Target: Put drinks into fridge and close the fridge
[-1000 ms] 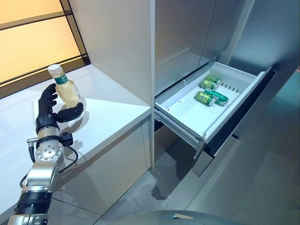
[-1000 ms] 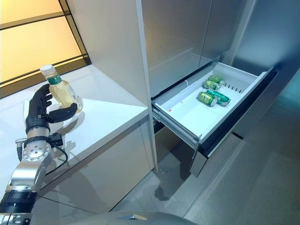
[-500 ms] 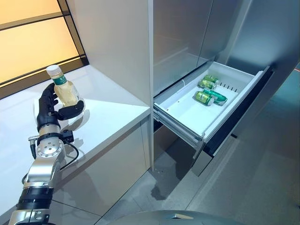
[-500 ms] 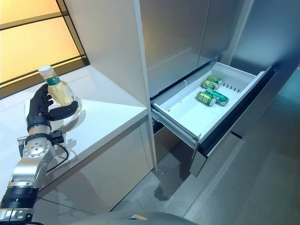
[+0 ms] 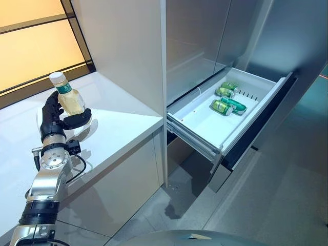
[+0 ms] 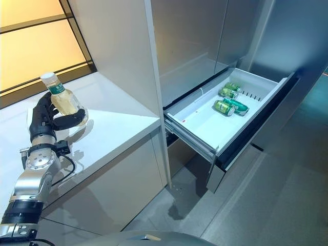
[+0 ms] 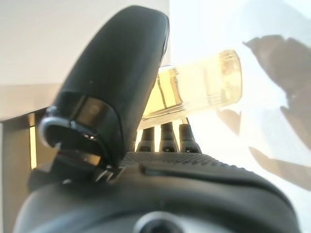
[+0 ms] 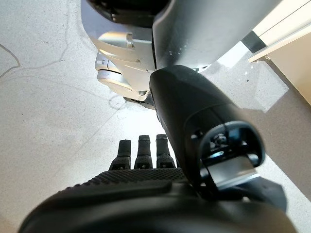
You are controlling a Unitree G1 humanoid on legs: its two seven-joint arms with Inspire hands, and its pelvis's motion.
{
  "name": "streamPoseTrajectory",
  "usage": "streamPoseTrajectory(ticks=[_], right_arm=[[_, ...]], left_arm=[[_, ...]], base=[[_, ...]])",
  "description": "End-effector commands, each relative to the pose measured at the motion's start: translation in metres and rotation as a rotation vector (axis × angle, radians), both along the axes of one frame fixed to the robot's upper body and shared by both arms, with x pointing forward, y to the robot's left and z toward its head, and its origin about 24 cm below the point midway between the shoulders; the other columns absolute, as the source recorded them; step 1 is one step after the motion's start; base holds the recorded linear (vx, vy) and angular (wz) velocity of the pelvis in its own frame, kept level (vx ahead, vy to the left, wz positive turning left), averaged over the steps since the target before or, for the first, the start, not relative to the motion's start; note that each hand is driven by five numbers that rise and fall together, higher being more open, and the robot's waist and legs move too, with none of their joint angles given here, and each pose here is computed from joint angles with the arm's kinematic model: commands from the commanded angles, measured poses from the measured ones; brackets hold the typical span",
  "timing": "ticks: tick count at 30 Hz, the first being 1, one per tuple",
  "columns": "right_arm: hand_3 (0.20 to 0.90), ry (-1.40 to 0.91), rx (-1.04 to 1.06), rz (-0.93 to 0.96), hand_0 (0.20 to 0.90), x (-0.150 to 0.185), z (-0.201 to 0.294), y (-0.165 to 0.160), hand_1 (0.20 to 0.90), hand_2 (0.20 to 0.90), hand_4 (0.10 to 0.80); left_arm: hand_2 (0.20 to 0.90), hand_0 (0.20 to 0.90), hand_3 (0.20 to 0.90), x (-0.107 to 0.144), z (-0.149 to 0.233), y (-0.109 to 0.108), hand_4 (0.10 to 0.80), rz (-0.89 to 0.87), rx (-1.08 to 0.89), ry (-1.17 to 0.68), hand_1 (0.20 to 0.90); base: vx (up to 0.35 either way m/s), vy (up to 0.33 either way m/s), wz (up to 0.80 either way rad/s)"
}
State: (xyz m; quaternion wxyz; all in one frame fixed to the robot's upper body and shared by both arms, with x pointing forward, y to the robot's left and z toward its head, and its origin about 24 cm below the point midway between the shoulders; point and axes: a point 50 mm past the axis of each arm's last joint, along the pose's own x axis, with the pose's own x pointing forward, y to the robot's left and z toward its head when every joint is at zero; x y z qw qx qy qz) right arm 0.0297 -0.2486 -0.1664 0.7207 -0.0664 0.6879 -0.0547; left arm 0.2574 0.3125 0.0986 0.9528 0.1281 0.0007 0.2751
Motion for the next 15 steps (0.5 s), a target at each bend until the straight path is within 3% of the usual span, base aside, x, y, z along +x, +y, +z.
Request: streamPoseTrajectory(ticks=[1, 13, 15], right_arm=[[0.9, -0.067, 0.083, 0.067, 0.9, 0.0276, -0.0017, 0.0209, 0.9, 0.9, 0.8], [0.9, -0.062, 0.084, 0.073, 0.9, 0.0276, -0.0015, 0.0199, 0.9, 0.9, 0.8], [0.9, -0.061, 0.085, 0.074, 0.9, 0.0271, -0.0017, 0.0203, 0.9, 0.9, 0.8]], left_arm=[[0.9, 0.9, 0.9, 0.0225, 0.0725, 0.0029, 0.8, -0.013, 0.061, -0.306, 0.9], [0.9, 0.9, 0.9, 0.0259, 0.0725, 0.0041, 0.8, -0.012, 0.029, -0.33, 0.9], [0.747, 0.747, 0.722, 0.026, 0.0737, 0.0039, 0.622, -0.006, 0.03, -0.341, 0.747]], base=[[0.0, 0.0, 0.0], [0.0, 0.0, 0.0], [0.0, 0.0, 0.0]])
